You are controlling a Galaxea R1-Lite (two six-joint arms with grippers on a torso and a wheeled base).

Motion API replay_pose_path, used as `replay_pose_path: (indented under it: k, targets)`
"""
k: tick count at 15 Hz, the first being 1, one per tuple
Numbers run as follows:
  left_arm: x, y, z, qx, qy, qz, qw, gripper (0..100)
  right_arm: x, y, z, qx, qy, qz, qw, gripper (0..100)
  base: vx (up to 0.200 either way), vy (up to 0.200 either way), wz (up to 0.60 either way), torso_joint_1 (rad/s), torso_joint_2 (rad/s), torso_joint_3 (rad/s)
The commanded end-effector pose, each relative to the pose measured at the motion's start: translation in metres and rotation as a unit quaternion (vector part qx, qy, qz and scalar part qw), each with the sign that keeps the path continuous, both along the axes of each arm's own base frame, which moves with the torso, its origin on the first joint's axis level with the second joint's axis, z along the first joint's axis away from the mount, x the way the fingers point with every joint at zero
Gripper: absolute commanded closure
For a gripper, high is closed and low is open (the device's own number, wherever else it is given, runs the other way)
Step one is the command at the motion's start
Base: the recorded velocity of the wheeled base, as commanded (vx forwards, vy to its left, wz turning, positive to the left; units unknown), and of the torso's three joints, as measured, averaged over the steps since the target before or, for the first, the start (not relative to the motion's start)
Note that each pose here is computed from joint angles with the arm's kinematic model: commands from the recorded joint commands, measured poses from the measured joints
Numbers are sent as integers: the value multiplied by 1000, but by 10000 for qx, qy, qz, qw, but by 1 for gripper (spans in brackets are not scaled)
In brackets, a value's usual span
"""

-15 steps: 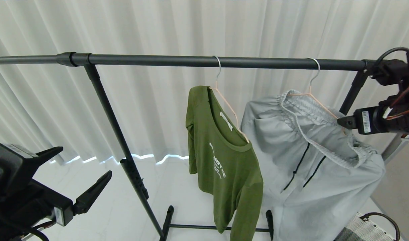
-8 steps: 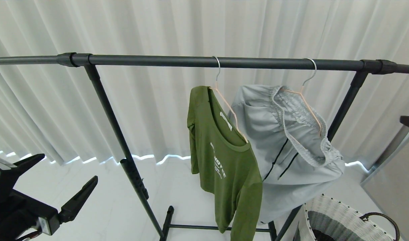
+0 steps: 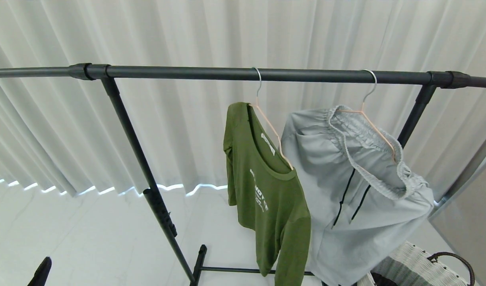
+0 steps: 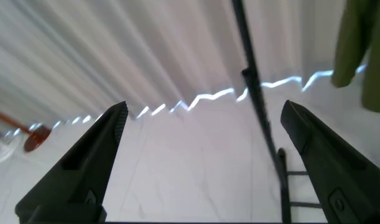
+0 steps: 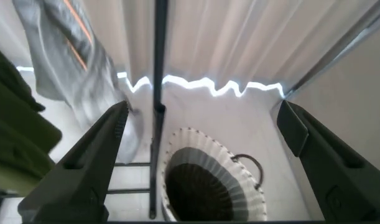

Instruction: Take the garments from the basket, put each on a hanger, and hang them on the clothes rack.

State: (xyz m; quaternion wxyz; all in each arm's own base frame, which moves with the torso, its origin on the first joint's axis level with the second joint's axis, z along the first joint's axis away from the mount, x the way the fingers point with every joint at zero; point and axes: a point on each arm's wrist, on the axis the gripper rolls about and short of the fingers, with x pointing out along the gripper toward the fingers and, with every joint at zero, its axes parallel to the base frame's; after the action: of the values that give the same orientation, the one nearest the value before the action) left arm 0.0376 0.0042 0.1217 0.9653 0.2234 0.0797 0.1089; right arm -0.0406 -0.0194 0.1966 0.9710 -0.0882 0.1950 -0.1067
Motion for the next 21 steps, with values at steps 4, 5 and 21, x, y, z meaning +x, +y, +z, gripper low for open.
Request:
replay_pose_path:
  k: [4,5,21]
  targets:
    - [-65,4,-35,-13,-775,622,9950,0,-28,7,-53,36,-102,-934,9956,0,0,0,0,0,0,0]
    - [-65,5,-36,-55,-777,830,9935,0,-28,7,-70,109,-421,-678,9968,0,0,0,0,0,0,0]
    - [-61,-3,-42,-1897,-1021,-908,9723,0,23,16,-113,1220,-2031,531,9701,0,0,0,0,0,0,0]
